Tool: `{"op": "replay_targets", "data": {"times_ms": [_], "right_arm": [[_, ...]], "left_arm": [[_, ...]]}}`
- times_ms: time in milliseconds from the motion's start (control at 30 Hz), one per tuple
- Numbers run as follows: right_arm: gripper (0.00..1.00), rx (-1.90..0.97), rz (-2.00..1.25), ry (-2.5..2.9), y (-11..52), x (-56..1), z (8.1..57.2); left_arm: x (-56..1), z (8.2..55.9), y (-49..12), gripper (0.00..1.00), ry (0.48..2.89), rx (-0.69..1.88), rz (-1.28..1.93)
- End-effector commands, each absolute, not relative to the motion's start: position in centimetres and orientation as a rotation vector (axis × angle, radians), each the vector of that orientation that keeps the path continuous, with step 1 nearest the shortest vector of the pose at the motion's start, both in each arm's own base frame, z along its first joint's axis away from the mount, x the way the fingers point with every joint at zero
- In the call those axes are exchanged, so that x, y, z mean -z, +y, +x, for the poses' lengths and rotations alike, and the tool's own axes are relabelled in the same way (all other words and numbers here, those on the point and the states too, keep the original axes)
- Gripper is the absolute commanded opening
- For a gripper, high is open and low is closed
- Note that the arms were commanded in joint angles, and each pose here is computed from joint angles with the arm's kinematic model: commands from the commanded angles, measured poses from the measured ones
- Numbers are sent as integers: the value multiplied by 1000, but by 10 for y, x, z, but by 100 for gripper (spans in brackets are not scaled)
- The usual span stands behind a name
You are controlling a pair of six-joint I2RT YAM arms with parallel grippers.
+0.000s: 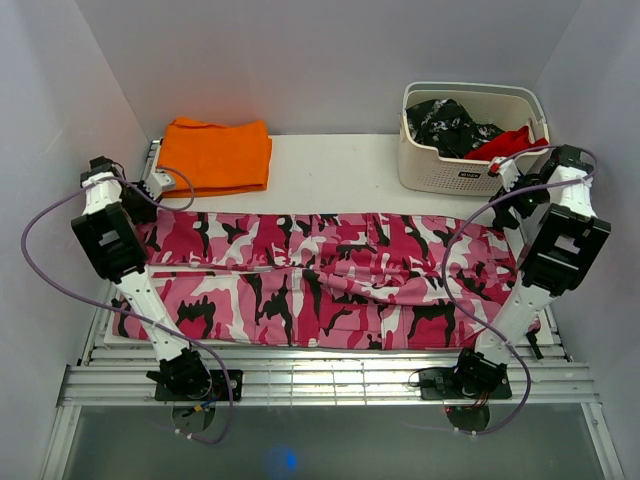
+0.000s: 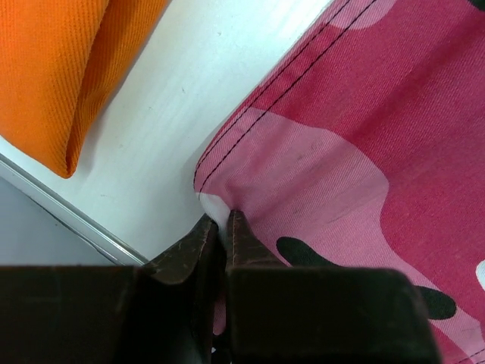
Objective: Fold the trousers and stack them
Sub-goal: Fold the trousers
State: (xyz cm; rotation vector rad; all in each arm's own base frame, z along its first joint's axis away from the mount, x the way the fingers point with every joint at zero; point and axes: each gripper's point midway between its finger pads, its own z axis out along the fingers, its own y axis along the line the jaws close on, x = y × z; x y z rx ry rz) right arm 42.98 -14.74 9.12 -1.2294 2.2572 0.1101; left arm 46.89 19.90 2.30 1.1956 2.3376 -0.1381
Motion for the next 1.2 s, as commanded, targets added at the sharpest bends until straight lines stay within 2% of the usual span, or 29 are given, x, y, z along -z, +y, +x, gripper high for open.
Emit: {"op": "replay_targets", "data": {"times_ms": [0,233,600,700,733,767,800,867,1167], "right_arm": [[84,-235,-1335,2144,-131,-88,438],[86,-255,-1162,2097,-124,-70,462],[79,-430,-1324,2193,-113,-4,420],[60,-472,-1379,2220,-111,7,404],[48,-478,-1387,2224,-110,8,400],[40,-480,-1394,2222,-108,6,399],[25,-487,-1399,2220,-107,4,397],[9,-445,-1395,2196,-108,-12,404],[8,-175,-1240,2053,-132,-121,446]], "left_arm": [[6,435,187,6,2434,261,1233],[2,432,184,3,2440,260,1219],[0,435,187,2,2447,244,1207],[-2,435,185,0,2450,260,1173],[-4,435,183,0,2449,268,1162],[-7,437,180,0,2434,281,1153],[-9,438,178,0,2433,291,1128],[-20,446,175,0,2399,296,1093],[-117,508,183,0,2155,226,787]]}}
